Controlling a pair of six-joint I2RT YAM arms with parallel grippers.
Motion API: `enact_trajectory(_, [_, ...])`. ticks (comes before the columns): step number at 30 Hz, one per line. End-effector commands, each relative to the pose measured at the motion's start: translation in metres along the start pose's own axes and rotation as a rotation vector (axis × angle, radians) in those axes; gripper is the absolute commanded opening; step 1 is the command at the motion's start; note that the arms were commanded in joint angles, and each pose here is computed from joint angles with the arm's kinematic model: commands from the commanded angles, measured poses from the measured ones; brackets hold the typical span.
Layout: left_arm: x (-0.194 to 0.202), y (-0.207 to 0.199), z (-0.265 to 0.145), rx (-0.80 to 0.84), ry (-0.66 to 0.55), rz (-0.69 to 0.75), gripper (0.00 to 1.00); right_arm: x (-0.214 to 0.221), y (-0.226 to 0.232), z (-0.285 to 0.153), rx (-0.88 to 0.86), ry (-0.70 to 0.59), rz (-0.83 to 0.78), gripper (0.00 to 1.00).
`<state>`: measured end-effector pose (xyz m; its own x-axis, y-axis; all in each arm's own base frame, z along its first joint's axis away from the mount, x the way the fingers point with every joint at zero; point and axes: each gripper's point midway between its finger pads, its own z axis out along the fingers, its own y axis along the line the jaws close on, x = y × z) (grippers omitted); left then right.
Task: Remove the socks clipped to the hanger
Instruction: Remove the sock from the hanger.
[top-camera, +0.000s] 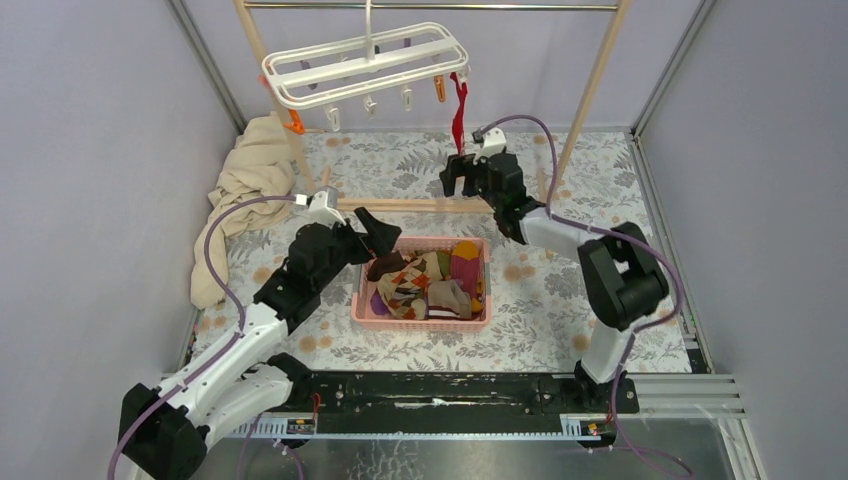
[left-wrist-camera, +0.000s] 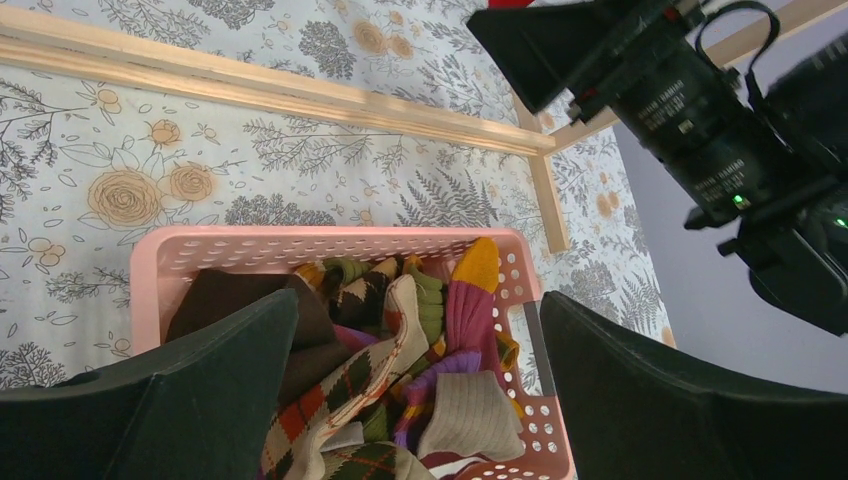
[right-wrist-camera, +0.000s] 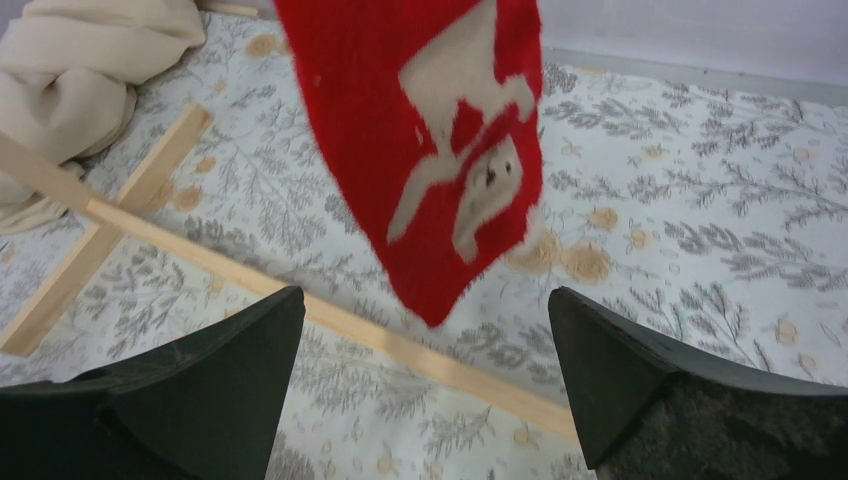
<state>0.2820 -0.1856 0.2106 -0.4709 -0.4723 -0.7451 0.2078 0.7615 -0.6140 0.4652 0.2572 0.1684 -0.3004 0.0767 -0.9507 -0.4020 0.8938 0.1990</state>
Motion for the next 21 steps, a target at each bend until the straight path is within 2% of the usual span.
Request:
enact_trajectory(1, [-0.012,-0.014,0.003,0.054,-0.044,0.011,0.99,-0.065,0.002,0.027,0.011,-0.221,-0.015,1.00])
enact_trajectory(6, [-0.011,-0.013,0.008,0.049,-0.037,0.020,0.99,-0.079,-0.009,0.051,0.062,-0.299,-0.008,0.99])
enact_trajectory(10, [-0.008,-0.012,0.014,0.042,-0.018,0.025,0.99,-0.092,-0.033,0.060,0.140,-0.335,0.025,0.94])
enact_trajectory(12, [-0.006,-0.012,0.016,0.044,-0.013,0.027,0.99,-0.099,-0.038,0.061,0.129,-0.356,0.048,0.84])
enact_trajectory(16, [-0.006,-0.012,0.017,0.045,-0.011,0.025,0.99,-0.110,-0.041,0.051,0.105,-0.387,0.071,0.59])
enact_trajectory(21, [-0.007,-0.014,0.017,0.051,-0.013,0.020,0.99,-0.115,-0.024,0.029,0.001,-0.383,0.062,0.26])
